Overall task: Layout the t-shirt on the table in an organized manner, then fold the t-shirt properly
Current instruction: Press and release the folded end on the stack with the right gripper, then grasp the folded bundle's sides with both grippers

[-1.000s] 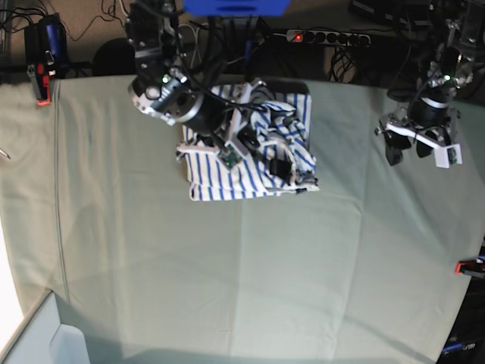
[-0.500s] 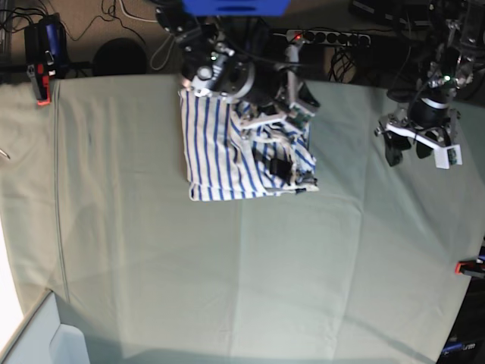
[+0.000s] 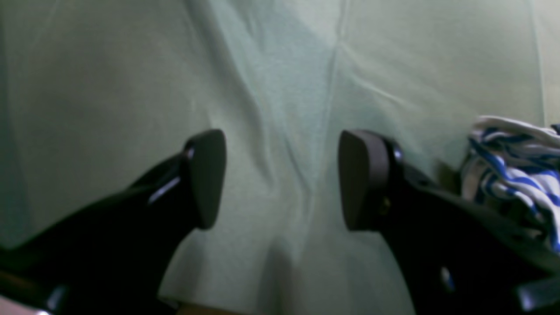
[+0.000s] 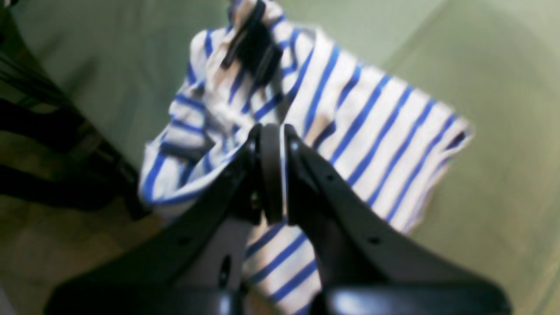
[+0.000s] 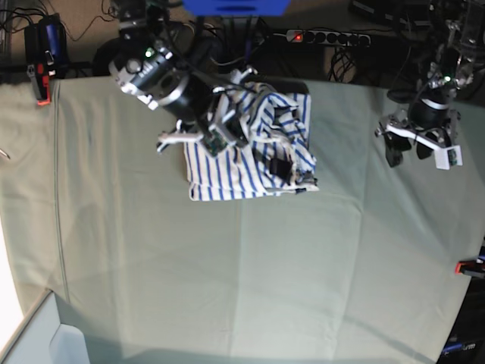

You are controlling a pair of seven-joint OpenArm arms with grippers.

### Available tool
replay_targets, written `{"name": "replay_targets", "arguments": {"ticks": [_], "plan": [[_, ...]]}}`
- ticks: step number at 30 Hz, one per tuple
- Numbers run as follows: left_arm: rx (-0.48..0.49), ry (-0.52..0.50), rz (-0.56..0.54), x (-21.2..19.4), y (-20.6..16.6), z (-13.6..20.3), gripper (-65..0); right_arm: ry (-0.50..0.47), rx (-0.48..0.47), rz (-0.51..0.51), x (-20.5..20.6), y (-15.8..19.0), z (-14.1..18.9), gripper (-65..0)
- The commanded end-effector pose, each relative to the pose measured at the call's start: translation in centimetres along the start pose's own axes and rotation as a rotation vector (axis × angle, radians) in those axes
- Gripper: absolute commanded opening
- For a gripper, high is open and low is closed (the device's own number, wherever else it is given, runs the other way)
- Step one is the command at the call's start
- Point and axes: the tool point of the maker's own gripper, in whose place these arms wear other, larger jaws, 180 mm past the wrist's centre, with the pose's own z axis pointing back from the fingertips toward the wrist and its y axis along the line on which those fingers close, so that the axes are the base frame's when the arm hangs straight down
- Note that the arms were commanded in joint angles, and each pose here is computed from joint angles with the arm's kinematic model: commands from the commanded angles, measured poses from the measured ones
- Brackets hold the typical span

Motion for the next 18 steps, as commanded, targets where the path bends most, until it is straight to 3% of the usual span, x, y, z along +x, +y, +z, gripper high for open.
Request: {"name": "replay_targets", "arguments": {"ticks": [1,10,18], "plan": [[-0.006,-0.045,-0.017,1.5,0.0,0.0,-25.4,-0.038,0.019,-0.018,0.8,0.6,-0.2,-65.0],[-0.009,-0.04,-0.017,1.3,-0.1,0.1,-25.4,0.074,0.097,-0.086,-3.8,2.8,-2.0,-65.0],[-0.009,-0.037,-0.016,1.3,-0.1,0.1,-25.2,0.038,0.269,-0.04,-2.4,8.8,-3.7,-65.0]]}}
